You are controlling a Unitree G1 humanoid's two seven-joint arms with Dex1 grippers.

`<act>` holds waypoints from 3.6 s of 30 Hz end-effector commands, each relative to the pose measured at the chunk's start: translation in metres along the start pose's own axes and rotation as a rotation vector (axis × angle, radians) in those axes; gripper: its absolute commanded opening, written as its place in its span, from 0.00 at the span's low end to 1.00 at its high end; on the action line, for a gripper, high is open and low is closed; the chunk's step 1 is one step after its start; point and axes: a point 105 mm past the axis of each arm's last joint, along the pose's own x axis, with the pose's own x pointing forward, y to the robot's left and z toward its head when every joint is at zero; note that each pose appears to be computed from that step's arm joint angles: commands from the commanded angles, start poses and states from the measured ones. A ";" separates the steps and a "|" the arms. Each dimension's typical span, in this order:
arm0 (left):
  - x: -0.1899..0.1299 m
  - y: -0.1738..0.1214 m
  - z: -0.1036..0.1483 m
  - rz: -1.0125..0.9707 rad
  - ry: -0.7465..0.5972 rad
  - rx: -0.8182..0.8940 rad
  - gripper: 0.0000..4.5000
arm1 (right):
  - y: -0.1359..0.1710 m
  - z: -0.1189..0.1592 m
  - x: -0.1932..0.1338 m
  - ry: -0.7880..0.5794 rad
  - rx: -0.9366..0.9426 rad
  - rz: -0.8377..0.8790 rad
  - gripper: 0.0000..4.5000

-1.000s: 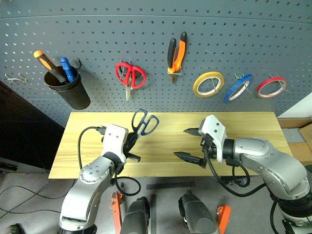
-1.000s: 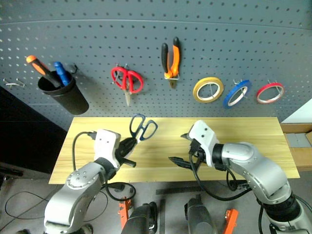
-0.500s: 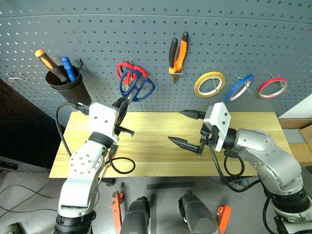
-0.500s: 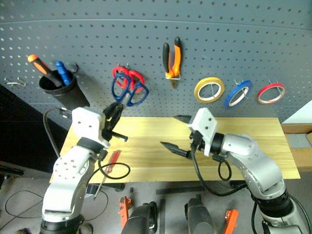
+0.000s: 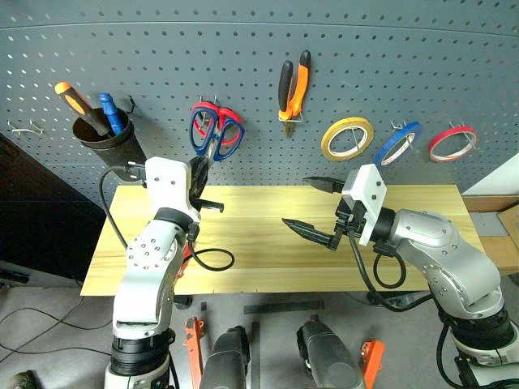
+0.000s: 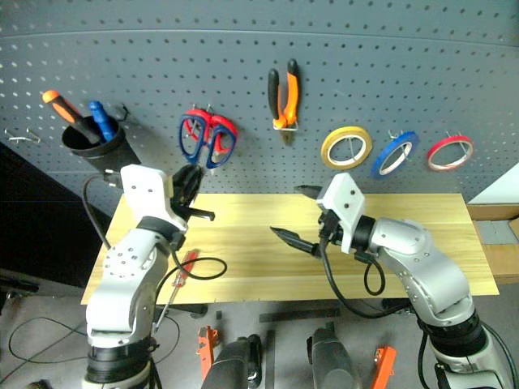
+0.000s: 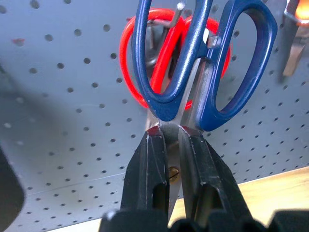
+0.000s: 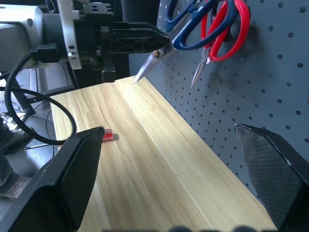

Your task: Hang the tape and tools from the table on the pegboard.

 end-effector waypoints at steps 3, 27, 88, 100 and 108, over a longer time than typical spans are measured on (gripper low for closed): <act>0.000 0.008 -0.004 0.030 0.031 -0.039 0.38 | -0.002 0.010 -0.004 -0.031 -0.035 -0.015 1.00; -0.091 0.062 -0.138 -0.208 0.876 0.034 0.99 | 0.041 -0.026 0.011 0.249 0.279 0.057 1.00; 0.005 0.114 0.155 0.353 -0.493 0.285 0.18 | -0.009 0.044 0.005 -0.138 -0.066 0.148 1.00; 0.003 0.147 0.125 0.458 -0.399 0.193 0.18 | -0.011 0.043 0.005 -0.129 -0.068 0.135 1.00; -0.002 0.154 0.115 0.517 -0.405 0.142 0.55 | -0.011 0.042 0.005 -0.122 -0.067 0.134 1.00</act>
